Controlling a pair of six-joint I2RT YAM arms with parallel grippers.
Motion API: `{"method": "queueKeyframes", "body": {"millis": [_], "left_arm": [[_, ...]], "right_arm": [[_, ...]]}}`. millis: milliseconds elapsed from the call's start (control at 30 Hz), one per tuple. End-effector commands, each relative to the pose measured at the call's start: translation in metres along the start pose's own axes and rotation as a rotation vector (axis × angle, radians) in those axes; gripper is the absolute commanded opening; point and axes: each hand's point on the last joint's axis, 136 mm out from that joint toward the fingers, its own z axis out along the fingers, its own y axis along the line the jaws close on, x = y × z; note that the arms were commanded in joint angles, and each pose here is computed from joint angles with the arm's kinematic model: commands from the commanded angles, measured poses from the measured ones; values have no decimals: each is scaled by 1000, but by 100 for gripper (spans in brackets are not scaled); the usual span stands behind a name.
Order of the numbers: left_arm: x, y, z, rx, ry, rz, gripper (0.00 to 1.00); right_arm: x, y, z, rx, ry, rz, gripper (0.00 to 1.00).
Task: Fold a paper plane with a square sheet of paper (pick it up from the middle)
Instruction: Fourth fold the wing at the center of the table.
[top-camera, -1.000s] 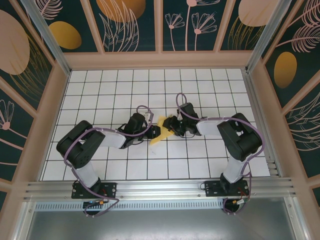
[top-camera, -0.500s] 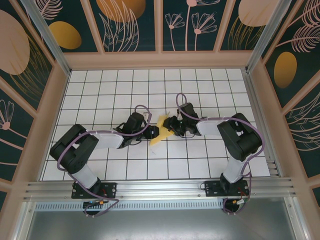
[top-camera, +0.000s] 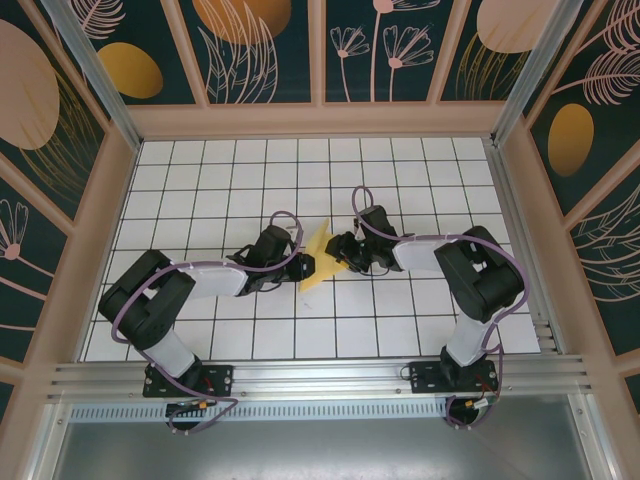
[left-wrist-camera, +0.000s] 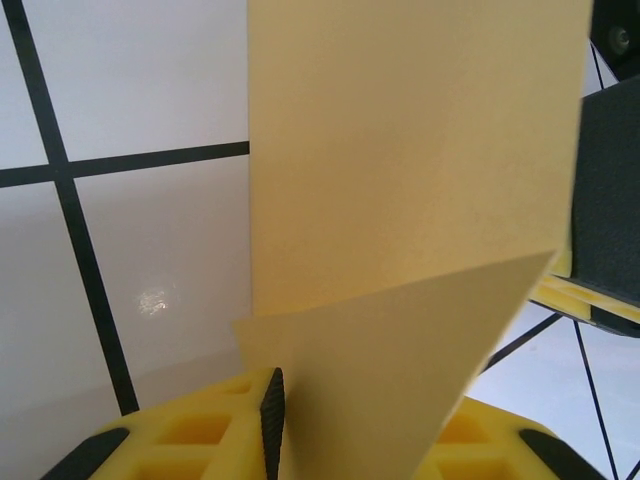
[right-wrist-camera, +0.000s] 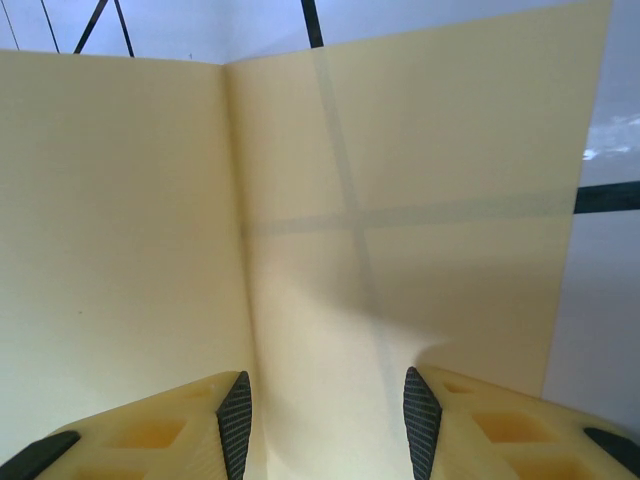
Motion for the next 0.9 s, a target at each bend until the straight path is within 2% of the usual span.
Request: {"method": "queueKeyframes", "body": {"millis": [0, 133, 300, 667, 867], "left_arm": [[-11, -14, -6, 41, -34, 8, 31], [-14, -17, -11, 44, -49, 10, 36], [-22, -19, -19, 37, -86, 17, 37], [-16, -18, -12, 61, -75, 15, 23], [-11, -22, -6, 108, -62, 2, 21]], "right_arm": [[3, -21, 10, 48, 13, -2, 46], [3, -21, 10, 49, 15, -1, 46], [3, -21, 11, 49, 16, -1, 46], [3, -21, 11, 47, 18, 0, 46], [4, -22, 10, 42, 17, -2, 46]]}}
